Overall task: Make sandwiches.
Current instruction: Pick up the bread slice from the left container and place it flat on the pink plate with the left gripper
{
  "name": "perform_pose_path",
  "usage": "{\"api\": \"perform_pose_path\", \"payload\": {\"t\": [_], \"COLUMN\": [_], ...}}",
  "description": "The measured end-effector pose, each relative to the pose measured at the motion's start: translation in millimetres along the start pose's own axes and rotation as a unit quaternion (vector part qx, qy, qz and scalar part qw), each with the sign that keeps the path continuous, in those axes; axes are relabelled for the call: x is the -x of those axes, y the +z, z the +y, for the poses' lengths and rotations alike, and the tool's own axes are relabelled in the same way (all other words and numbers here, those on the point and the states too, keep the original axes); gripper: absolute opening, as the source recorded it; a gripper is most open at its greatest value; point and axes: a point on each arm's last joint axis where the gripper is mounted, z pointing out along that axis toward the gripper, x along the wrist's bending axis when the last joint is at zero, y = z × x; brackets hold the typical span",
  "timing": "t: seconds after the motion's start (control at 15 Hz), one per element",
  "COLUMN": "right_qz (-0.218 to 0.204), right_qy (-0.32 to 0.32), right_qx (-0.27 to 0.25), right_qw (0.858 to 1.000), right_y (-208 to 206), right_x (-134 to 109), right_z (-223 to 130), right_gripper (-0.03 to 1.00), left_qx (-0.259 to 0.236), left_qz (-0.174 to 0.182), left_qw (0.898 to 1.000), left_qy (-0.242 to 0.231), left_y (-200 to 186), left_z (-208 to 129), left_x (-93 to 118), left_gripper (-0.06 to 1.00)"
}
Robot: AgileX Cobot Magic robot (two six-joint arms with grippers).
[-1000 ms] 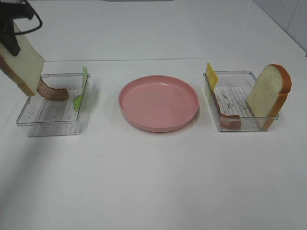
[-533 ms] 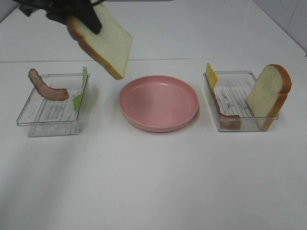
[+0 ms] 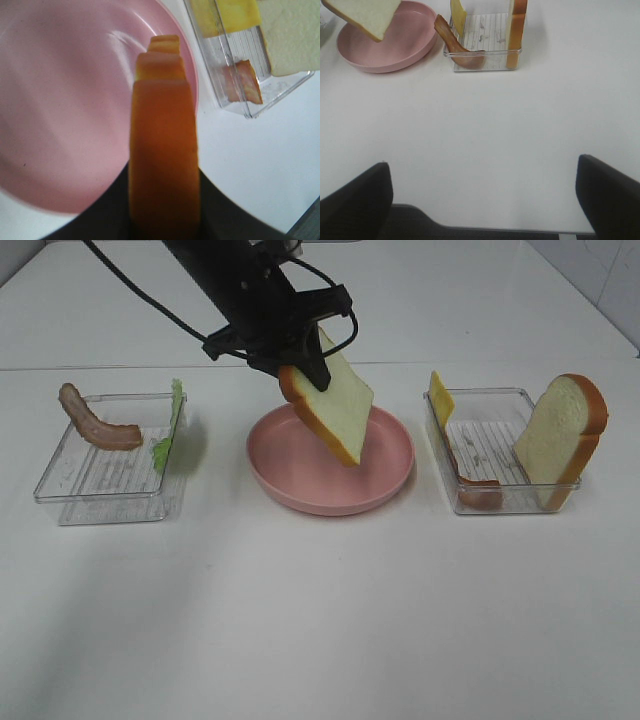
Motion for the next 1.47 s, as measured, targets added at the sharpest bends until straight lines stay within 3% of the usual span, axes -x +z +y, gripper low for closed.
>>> {"api": "perform_pose_path", "payload": {"t": [0.53,1.0,1.07,1.2,1.27,1.33,1.47], "right_qz": [0.0,0.0,0.0,0.0,0.0,0.0,0.0], "right_qy": [0.0,0.0,0.0,0.0,0.0,0.0,0.0], "right_qx": [0.0,0.0,0.0,0.0,0.0,0.0,0.0], "right_qw": [1.0,1.0,1.0,1.0,1.0,1.0,1.0], "right_y": [0.0,0.0,0.0,0.0,0.0,0.0,0.0], "right_x": [0.0,0.0,0.0,0.0,0.0,0.0,0.0], "right_z": [0.0,0.0,0.0,0.0,0.0,0.0,0.0], "right_gripper": [0.96,0.96,0.96,0.96,0.96,0.96,0.96], "left_qx": [-0.001,0.0,0.001,0.005,0.006,0.01,0.005], "left_qz": [-0.032,-0.049,-0.049,-0.048,-0.046,-0.036,-0.013], "left_qw": [0.997,0.995,0.995,0.994,0.994,0.994,0.997], "left_qy": [-0.071,-0.089,-0.089,-0.095,-0.099,-0.101,-0.081], "left_y": [62.8,74.0,73.9,73.2,73.0,68.5,57.5], "left_z": [1.8,2.2,2.6,4.6,5.3,8.1,11.7], "left_x": [-24.1,-26.7,-26.5,-26.1,-26.2,-25.5,-22.9], "left_gripper": [0.2,0.2,0.28,0.58,0.67,0.85,0.92]}}
